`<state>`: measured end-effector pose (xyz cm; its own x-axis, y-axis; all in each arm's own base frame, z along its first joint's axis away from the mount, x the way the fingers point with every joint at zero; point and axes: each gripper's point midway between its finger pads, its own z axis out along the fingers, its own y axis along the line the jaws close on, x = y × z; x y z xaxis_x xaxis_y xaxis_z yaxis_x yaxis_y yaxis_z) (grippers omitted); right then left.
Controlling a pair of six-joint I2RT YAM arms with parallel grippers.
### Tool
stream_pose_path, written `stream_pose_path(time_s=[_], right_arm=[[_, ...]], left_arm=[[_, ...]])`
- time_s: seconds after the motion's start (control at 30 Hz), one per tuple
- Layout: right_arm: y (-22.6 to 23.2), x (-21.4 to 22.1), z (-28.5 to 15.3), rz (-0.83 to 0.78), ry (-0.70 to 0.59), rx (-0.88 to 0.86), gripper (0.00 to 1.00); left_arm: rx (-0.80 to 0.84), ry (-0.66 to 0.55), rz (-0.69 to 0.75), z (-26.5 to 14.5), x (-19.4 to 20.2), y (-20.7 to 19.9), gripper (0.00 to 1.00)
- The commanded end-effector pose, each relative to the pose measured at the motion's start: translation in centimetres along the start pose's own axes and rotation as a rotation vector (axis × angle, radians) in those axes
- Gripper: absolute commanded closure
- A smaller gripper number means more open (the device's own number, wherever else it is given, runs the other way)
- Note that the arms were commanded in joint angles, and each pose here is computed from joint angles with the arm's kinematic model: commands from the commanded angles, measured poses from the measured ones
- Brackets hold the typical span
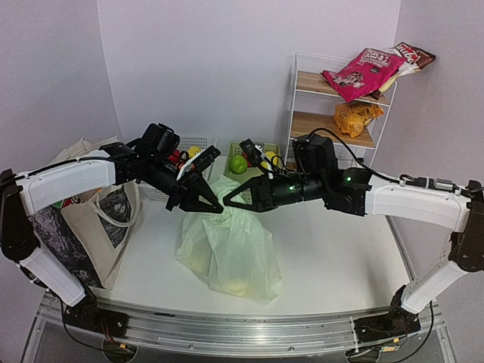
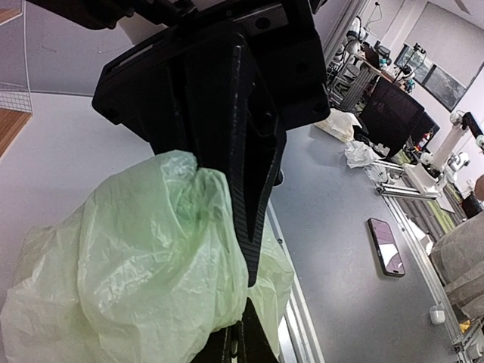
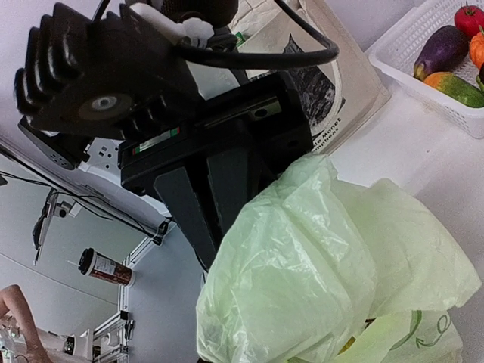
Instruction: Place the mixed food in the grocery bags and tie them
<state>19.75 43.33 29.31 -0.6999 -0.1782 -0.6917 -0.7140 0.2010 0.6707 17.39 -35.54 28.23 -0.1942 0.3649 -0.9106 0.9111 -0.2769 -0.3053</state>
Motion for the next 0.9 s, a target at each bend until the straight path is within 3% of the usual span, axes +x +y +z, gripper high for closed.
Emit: stream_pose_path(time_s=[0.0,0.1,0.2,0.27,0.57,0.7,0.87], right_arm=[[1.4,-1.6,-0.6,-0.046,-0.062,-0.036,1.0],[0.9,-1.4,-1.2,-0.04,-0.07,-0.022,1.0],[0.8,-1.5,-1.6,-0.042,-0.07,-0.018,1.0],[0.7,-1.4,-1.6,-0.041,-0.064,-0.017,1.0],[0.9,-1.3,-1.6,-0.042,-0.054,-0.025,1.0],[1.0,-1.2,-1.5,-0.037,-0.046,-0.036,1.0],[1.2,-1.3,-1.5,-0.044,-0.045,-0.044,1.0]], left_arm=[[0.012,-0.003,0.055,-0.1,-0.7,-1.1,1.0],[0.033,0.002,0.06,-0.5,-0.6,-1.5,0.99],[0.053,0.0,0.066,-0.7,-0.7,-1.7,0.82],[0.06,-0.002,0.08,-0.8,-0.9,-1.7,0.78],[0.017,0.004,0.093,-0.8,-1.1,-0.4,0.95],[-0.046,0.014,0.076,-0.7,-1.2,1.0,0.81],[-0.13,0.048,0.079,-0.8,-1.0,2.6,0.79]])
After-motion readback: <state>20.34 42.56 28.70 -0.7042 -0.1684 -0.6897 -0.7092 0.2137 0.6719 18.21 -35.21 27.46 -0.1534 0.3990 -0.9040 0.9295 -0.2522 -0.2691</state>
